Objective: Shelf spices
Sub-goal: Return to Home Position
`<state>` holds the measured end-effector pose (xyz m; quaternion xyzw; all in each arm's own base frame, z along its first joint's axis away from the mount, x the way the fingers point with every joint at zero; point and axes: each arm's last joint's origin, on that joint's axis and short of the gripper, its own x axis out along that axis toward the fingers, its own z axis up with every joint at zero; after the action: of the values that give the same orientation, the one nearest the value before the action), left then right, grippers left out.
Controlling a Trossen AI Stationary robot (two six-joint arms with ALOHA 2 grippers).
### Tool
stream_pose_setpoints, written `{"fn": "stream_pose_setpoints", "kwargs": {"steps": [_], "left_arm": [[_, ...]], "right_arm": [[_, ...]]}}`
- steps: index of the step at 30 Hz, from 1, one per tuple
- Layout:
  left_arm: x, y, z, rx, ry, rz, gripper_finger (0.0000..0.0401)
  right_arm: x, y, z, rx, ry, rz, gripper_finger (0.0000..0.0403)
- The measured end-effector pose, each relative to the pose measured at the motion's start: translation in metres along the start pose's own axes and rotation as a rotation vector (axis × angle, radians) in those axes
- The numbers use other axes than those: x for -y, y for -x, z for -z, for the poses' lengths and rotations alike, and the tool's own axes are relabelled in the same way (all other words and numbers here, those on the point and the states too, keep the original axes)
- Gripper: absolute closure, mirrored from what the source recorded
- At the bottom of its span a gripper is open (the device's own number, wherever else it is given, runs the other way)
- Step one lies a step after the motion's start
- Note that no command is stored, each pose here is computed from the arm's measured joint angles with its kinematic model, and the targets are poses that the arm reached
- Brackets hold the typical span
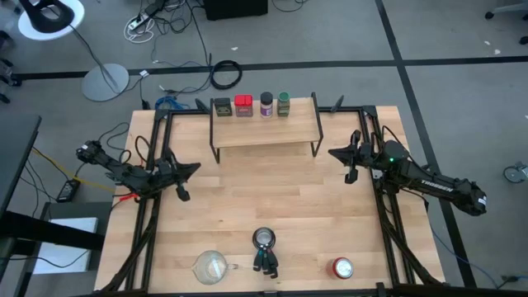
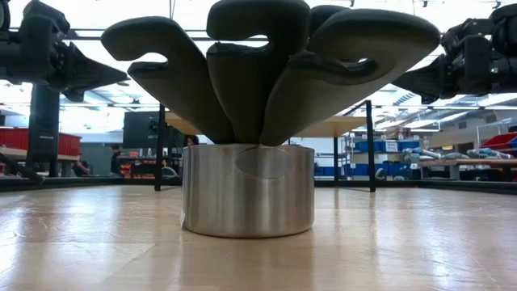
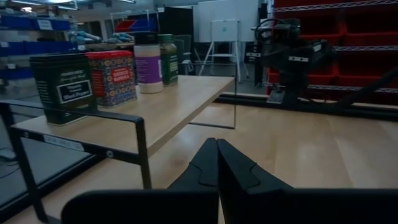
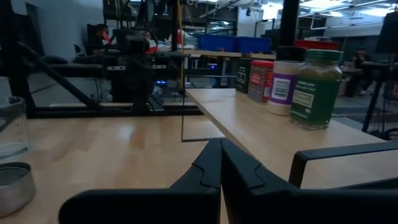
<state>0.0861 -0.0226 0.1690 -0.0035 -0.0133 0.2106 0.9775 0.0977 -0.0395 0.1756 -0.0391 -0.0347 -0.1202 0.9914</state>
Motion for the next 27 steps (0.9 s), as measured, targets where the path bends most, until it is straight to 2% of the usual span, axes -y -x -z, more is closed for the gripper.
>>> {"fn": "stream_pose_setpoints", "kwargs": {"steps": [7,27], "left_arm": [[-0.0015,0.0000,0.0006,-0.005,-0.006,-0.050,0.0401],[-0.0017,0.0000,0.0007,-0.006,-0.037,-0.058,0.0396]], "right_arm": [[-0.0001,0.0000,0.0020,-0.020,-0.022,0.000,0.0403],[-0.0006,0.0003,0.0082,-0.081,-0.078,-0.005,0.0391]]}}
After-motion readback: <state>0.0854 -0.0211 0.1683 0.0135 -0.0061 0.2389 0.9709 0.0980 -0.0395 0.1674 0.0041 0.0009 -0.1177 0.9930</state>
